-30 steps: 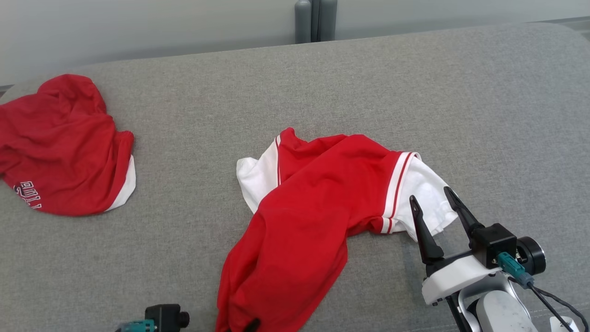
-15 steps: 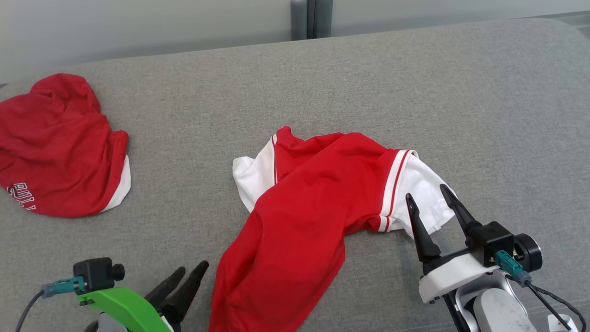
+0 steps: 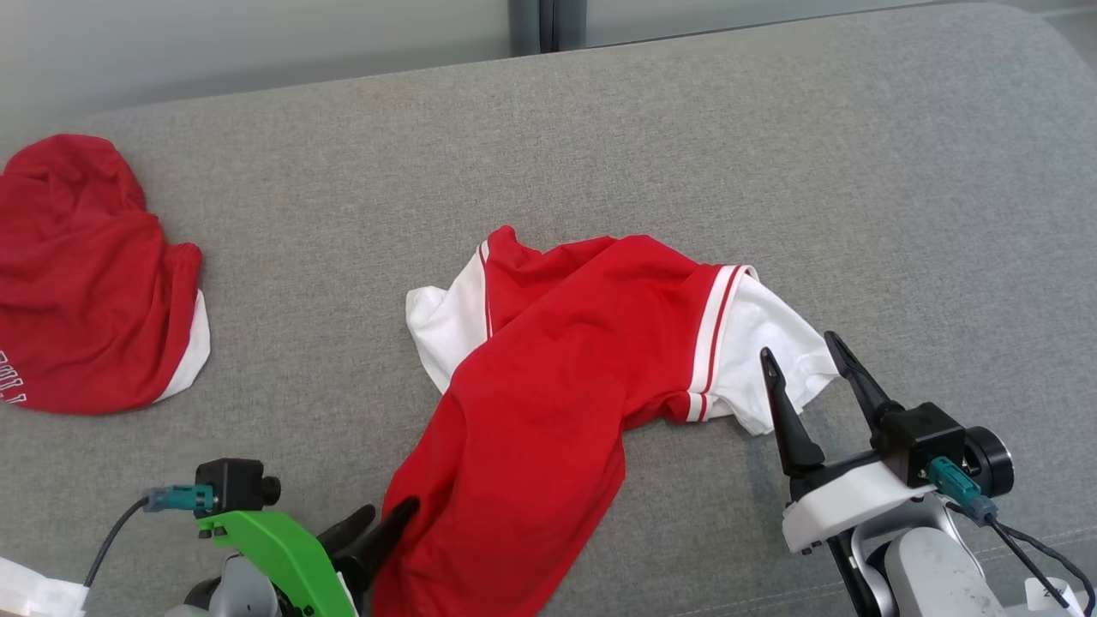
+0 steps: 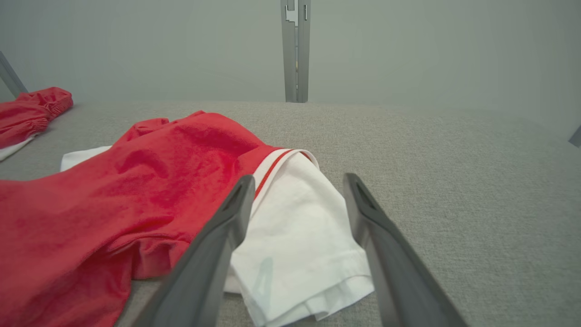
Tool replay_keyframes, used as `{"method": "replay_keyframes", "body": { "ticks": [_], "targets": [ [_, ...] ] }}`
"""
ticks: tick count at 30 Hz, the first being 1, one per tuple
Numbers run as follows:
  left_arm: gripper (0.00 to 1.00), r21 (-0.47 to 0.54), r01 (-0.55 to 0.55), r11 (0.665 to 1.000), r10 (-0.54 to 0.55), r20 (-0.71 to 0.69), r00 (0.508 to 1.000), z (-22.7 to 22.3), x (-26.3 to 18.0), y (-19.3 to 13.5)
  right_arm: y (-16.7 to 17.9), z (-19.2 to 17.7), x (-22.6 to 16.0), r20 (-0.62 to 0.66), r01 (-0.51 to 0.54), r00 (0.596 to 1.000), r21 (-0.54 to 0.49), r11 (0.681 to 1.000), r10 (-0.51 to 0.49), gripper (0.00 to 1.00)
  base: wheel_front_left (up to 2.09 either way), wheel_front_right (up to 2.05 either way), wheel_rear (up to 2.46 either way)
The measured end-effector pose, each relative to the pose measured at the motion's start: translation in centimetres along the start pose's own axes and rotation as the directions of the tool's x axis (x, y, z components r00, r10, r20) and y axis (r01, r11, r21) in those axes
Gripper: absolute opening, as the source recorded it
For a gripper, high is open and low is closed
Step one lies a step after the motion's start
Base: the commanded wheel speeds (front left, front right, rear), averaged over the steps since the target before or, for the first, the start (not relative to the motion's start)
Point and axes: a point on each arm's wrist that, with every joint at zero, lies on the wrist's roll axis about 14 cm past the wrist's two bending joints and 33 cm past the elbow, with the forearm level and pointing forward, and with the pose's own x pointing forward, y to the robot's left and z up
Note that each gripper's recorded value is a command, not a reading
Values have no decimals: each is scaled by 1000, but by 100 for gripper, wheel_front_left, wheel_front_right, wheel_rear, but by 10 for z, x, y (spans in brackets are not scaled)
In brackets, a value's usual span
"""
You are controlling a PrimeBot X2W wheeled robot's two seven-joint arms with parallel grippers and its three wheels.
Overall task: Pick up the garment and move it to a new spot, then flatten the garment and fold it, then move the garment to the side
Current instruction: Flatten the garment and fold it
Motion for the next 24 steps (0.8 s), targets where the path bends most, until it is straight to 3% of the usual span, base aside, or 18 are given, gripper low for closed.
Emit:
{"method": "replay_keyframes", "body": {
  "ticks": [4, 6, 11, 19, 24],
  "targets": [
    [100, 29, 10, 1000, -9, -48, 999, -10, 7, -4, -2, -1, 0, -3, 8, 1000, 3, 1000, -8, 100, 0, 0, 0],
    [0, 58, 2, 998, 2, -62, 998, -13, 9, -3, -2, -1, 0, -3, 8, 1000, 5, 1000, -8, 100, 0, 0, 0],
    [0, 94, 12, 996, -7, -46, 999, -4, 13, -8, -2, -2, 1, -5, 8, 1000, 8, 1000, -7, 100, 0, 0, 0],
    [0, 264, -83, 961, 39, 167, 985, 82, 8, -10, 2, 2, 0, 7, -4, 1000, 14, 1000, 4, 100, 0, 0, 0],
    [0, 307, -162, 938, 106, 190, 976, 112, 6, 0, 0, 5, -4, 14, 3, 1000, 11, 1000, -3, 100, 0, 0, 0]
  ]
}}
